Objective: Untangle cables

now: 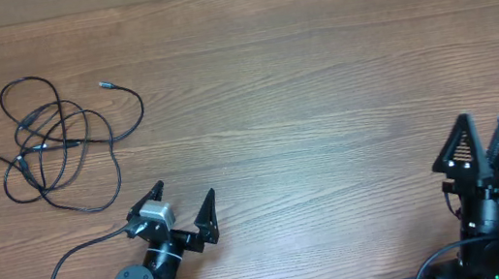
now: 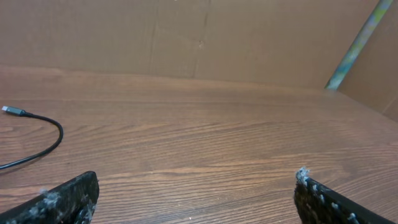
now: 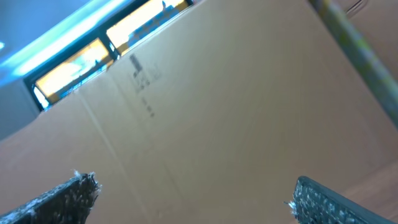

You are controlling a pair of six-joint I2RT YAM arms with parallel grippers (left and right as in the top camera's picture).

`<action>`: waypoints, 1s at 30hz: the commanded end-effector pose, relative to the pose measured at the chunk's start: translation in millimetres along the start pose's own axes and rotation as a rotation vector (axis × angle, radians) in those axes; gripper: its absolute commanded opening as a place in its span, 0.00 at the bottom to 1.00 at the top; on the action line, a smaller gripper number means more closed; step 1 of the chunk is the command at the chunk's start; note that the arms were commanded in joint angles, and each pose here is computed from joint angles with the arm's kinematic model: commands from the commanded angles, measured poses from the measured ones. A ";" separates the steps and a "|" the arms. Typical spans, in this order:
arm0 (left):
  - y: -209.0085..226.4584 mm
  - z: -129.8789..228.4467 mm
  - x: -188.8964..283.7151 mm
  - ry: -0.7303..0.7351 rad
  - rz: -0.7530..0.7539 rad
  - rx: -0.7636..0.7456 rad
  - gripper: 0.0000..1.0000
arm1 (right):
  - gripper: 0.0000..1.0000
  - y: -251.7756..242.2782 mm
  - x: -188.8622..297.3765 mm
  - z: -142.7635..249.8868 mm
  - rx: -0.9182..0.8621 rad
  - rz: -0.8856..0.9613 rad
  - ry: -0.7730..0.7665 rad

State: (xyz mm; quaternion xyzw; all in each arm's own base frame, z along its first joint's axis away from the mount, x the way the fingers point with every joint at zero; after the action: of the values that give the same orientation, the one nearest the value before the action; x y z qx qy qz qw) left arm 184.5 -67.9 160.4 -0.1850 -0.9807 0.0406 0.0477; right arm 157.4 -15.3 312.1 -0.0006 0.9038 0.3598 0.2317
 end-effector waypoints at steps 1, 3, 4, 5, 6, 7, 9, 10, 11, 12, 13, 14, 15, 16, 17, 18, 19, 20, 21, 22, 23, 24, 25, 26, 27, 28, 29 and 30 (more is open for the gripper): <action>1.3 0.2 0.4 -0.005 -0.010 -0.019 1.00 | 1.00 -12.6 1.6 2.6 -0.005 0.045 -0.050; 1.3 0.4 0.4 -0.004 -0.010 -0.019 1.00 | 1.00 -18.1 2.1 10.0 -0.009 0.040 -0.053; 1.2 0.2 0.4 -0.005 -0.010 -0.019 1.00 | 1.00 -20.2 2.3 12.8 -0.008 0.041 -0.049; 1.3 0.4 0.4 -0.004 -0.010 -0.019 0.99 | 1.00 -23.4 2.7 17.0 -0.007 0.045 -0.042; 1.3 0.2 0.4 -0.005 -0.010 -0.019 0.99 | 1.00 -25.6 2.9 19.8 -0.005 0.049 -0.038; 1.3 0.4 0.4 -0.004 -0.010 -0.019 1.00 | 1.00 -28.0 3.2 22.6 -0.004 0.052 -0.034; 1.3 0.2 0.4 -0.005 -0.010 -0.019 1.00 | 1.00 -31.0 3.8 26.3 -0.006 0.049 -0.036; 1.3 0.2 0.4 -0.005 -0.010 -0.020 1.00 | 1.00 -32.6 4.2 28.1 -0.011 0.048 -0.038; 1.3 0.2 0.4 -0.005 -0.010 -0.019 0.99 | 1.00 -34.3 4.6 30.0 -0.013 0.048 -0.038; 1.3 0.2 0.4 -0.005 -0.010 -0.019 1.00 | 1.00 -36.0 5.1 32.0 -0.014 0.047 -0.039; 1.2 0.2 0.4 -0.005 -0.010 -0.019 1.00 | 1.00 -38.2 5.7 34.5 -0.014 0.046 -0.039; 1.3 0.2 0.4 -0.005 -0.010 -0.019 1.00 | 1.00 -40.1 6.2 36.6 -0.014 0.047 -0.040; 1.3 0.2 0.4 -0.005 -0.010 -0.020 0.99 | 1.00 -42.8 6.7 39.7 -0.014 0.052 -0.034; 1.3 0.2 0.4 -0.005 -0.010 -0.020 0.99 | 1.00 -44.3 6.7 42.0 -0.011 0.060 -0.021; 1.3 0.2 0.4 -0.005 -0.010 -0.020 1.00 | 1.00 -45.3 6.7 43.0 -0.019 0.065 -0.016; 1.3 0.2 0.4 -0.005 -0.010 -0.019 1.00 | 1.00 -45.9 6.7 43.8 -0.030 0.069 -0.013; 1.3 0.2 0.4 -0.005 -0.010 -0.019 1.00 | 1.00 -45.9 6.7 44.1 -0.030 0.068 -0.011; 1.3 0.2 0.4 -0.005 -0.010 -0.020 1.00 | 1.00 -45.7 6.7 44.5 -0.029 0.066 -0.008; 1.2 0.4 0.3 -0.004 -0.010 -0.019 1.00 | 1.00 -46.5 6.8 46.2 -0.026 0.069 0.001; 1.2 0.2 0.4 -0.005 -0.010 -0.019 0.99 | 1.00 -48.2 6.9 48.9 -0.022 0.077 0.016; 1.3 0.2 0.4 -0.005 -0.010 -0.019 1.00 | 1.00 -51.2 7.3 53.6 -0.013 0.090 0.041; 1.3 0.2 0.4 -0.005 -0.010 -0.019 1.00 | 1.00 -54.4 7.9 58.4 -0.004 0.104 0.067; 1.3 0.2 0.4 -0.005 -0.010 -0.019 1.00 | 1.00 -59.0 8.9 64.5 0.006 0.126 0.099; 1.2 0.2 0.4 -0.005 -0.010 -0.019 0.99 | 1.00 -64.7 10.5 70.9 0.019 0.155 0.133; 1.3 0.2 0.4 -0.005 -0.010 -0.020 0.99 | 1.00 -70.5 12.5 77.4 0.032 0.183 0.168; 1.3 0.2 0.4 -0.005 -0.010 -0.019 0.99 | 1.00 -75.9 14.7 83.4 0.044 0.209 0.201; 1.3 0.2 0.4 -0.005 -0.010 -0.019 1.00 | 1.00 -79.8 16.7 88.7 0.054 0.226 0.232; 1.3 0.2 0.4 -0.005 -0.010 -0.020 0.99 | 1.00 -83.0 18.4 92.1 0.061 0.242 0.252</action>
State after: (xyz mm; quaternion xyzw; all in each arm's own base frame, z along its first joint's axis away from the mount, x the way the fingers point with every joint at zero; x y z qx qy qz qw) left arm 184.5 -67.9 160.4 -0.1850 -0.9807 0.0406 0.0477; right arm 192.0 -16.0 204.6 0.0676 0.9264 0.3573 0.0975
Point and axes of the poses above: each gripper's point midway between its finger pads, its own x axis back along the fingers, its own y axis along the line the jaws close on, z = x × y, the point moved 5 cm from there along x, back along the fingers, and after that the axes turned 8 degrees about -x, right-handed, at the moved point
